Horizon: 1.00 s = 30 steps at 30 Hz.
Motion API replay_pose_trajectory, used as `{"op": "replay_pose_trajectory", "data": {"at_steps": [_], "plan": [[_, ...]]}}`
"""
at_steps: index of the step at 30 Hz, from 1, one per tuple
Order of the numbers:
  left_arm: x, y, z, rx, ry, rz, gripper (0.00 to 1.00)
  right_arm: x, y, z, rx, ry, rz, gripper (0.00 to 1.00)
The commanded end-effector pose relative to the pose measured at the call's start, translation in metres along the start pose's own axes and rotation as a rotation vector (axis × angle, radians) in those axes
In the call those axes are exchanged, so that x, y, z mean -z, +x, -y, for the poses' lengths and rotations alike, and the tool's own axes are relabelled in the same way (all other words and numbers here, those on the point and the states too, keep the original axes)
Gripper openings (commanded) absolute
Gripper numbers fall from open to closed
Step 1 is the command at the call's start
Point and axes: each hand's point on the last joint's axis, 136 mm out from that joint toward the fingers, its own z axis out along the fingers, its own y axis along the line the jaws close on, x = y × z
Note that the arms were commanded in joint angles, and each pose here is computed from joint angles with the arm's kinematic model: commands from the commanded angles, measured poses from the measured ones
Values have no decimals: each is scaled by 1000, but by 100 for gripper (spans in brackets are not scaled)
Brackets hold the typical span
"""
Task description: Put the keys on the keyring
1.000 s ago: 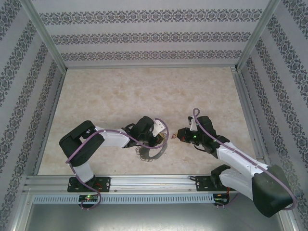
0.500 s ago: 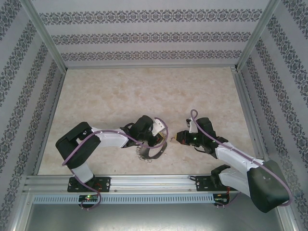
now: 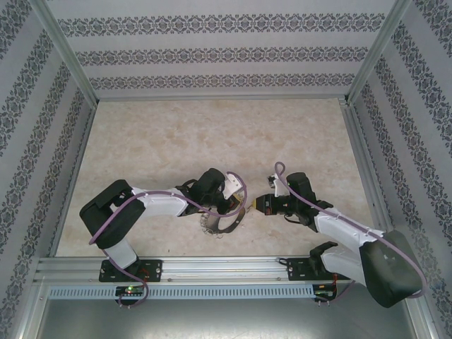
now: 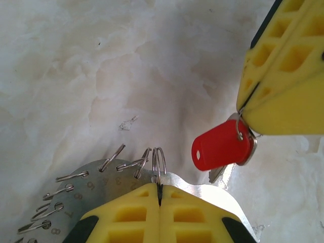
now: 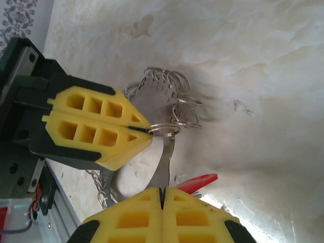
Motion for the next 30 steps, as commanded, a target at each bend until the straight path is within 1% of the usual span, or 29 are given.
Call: {"op": "replay_pose_trajectory", "data": {"at_steps": [1,7,8,10,30], "plan": [[9,-18,1,-28,12,38,0,-3,-3,-9,61,-63,-12,0],[9,-18,2,-31,19,37,0,-9,-5,-14,88,-97,-20,0],[9,-17,3,-31,20,34,0,-8,-15,-21,110,-107,-4,0],[9,-17,3,-32,21,33,0,-10,-17,-23,125,-111,-9,0],[8,-17,5,-29,33,38,0,-30,-18,-25,152,-127,-58,0]]}}
